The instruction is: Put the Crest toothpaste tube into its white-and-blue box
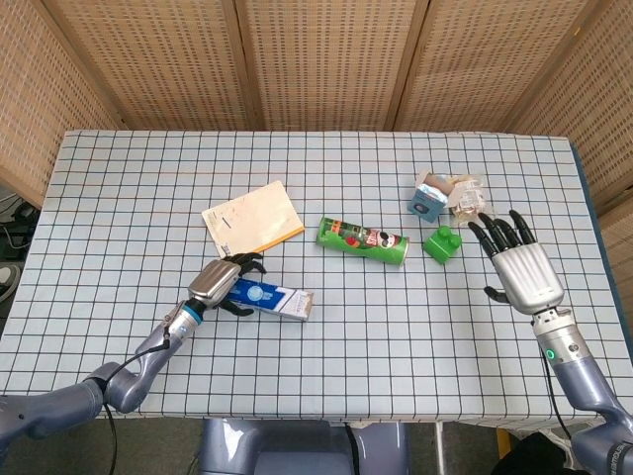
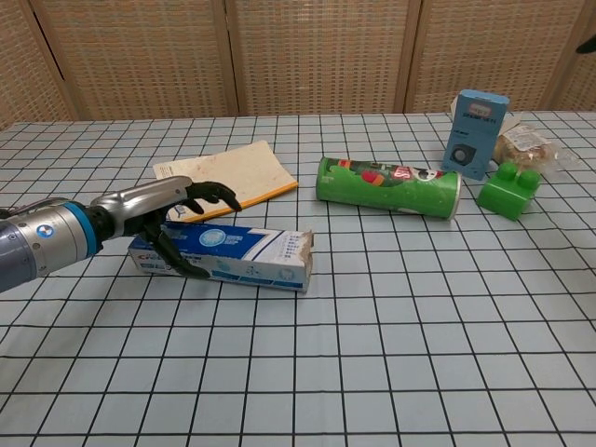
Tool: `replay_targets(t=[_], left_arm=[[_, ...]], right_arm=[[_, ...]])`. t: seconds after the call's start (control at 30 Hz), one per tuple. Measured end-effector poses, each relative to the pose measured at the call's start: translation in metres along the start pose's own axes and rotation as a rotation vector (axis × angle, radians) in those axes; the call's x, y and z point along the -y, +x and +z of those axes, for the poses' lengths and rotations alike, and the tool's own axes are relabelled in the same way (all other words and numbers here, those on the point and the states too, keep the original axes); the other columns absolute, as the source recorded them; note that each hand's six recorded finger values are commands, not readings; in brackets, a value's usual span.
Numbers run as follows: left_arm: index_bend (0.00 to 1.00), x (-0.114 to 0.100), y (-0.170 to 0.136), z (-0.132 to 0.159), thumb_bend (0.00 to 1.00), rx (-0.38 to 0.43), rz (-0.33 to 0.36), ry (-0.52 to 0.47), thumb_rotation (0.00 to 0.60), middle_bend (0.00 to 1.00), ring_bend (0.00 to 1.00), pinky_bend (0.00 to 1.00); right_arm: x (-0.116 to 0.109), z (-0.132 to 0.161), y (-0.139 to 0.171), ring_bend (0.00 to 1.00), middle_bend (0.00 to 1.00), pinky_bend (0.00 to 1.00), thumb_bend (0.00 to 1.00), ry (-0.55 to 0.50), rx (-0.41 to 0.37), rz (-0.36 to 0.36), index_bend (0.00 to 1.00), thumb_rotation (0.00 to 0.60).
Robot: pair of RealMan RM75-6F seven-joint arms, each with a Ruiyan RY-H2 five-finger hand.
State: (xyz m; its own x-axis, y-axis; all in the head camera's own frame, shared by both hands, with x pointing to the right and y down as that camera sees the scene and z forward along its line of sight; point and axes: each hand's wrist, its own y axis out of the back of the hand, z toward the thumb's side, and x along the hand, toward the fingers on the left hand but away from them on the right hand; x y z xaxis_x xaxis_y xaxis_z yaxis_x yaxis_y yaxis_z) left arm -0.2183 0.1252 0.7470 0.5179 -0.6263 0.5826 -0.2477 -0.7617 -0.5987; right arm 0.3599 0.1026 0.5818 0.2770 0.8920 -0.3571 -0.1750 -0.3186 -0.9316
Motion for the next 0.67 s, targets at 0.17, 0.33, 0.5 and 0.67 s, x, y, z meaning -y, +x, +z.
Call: replay_targets(t=[0.17,0.33,0.5,0.67], left_arm=[[0.00,-0.017,-0.008,0.010,0.00,0.030,0.050,-0.064,0.600,0.00,0.00,0.00],[0.00,-0.057,-0.036,0.009,0.00,0.062,0.195,-0.029,0.600,0.00,0.00,0.00],[0.00,-0.088,-0.088,-0.006,0.00,-0.004,0.353,0.074,0.600,0.00,0.00,0.00],[0.00,-0.101,-0.159,-0.033,0.00,-0.185,0.488,0.159,0.600,0.00,0.00,0.00]], right_arm=[[0.000,-0.001,0.009,0.16,0.11,0.00,0.04,-0.017,0.002,-0.011,0.12,0.600],[-0.002,0.000,0.023,0.07,0.05,0.00,0.00,-0.032,0.001,-0.037,0.13,0.600],[0.006,0.000,0.048,0.00,0.00,0.00,0.00,-0.014,0.018,-0.040,0.04,0.600],[0.018,0.001,0.073,0.00,0.00,0.00,0.00,-0.036,0.055,-0.003,0.01,0.600]])
